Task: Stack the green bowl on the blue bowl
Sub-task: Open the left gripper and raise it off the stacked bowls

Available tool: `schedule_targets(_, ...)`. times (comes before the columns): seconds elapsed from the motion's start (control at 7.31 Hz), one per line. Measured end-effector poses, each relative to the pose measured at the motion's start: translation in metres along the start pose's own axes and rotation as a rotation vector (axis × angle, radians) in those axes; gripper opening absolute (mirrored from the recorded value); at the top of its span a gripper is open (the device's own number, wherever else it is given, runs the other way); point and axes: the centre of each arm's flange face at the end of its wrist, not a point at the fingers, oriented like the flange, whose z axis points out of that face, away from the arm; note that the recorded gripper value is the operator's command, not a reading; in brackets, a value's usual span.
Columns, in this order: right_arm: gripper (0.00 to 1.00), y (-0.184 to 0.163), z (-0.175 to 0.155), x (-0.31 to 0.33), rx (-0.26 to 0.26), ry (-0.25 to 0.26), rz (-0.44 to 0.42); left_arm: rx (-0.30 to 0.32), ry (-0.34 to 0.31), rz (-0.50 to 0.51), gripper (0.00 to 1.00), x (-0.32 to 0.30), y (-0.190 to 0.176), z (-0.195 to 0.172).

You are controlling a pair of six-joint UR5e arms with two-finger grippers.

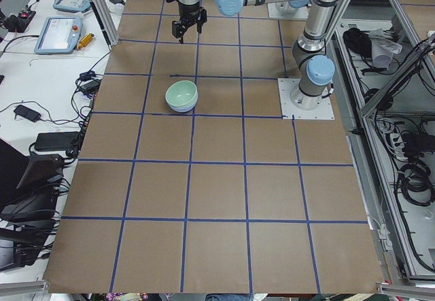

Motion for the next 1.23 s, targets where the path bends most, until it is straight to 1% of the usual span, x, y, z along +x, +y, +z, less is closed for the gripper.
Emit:
schedule_targets(0.41, 1.0, 0.0, 0.0, 0.0, 0.0, 0.0, 0.0, -0.037, 0.028, -0.362, 1.0, 0.049, -0.004, -0.006)
schedule_targets(0.68, 1.0, 0.0, 0.0, 0.0, 0.0, 0.0, 0.0, -0.053, 0.026, -0.523, 1.0, 0.069, 0.003, -0.008)
schedule_targets(0.82, 1.0, 0.0, 0.0, 0.0, 0.0, 0.0, 0.0, -0.063, 0.0, -0.576, 1.0, 0.076, 0.005, -0.009)
schedule_targets(0.96, 1.0, 0.0, 0.0, 0.0, 0.0, 0.0, 0.0, -0.071, -0.039, -0.601, 1.0, 0.086, 0.002, -0.01)
schedule_targets(1.09, 1.0, 0.0, 0.0, 0.0, 0.0, 0.0, 0.0, -0.073, -0.06, -0.609, 1.0, 0.097, -0.001, -0.011)
schedule_targets(1.23, 1.0, 0.0, 0.0, 0.0, 0.0, 0.0, 0.0, -0.071, -0.066, -0.61, 1.0, 0.102, -0.003, -0.011)
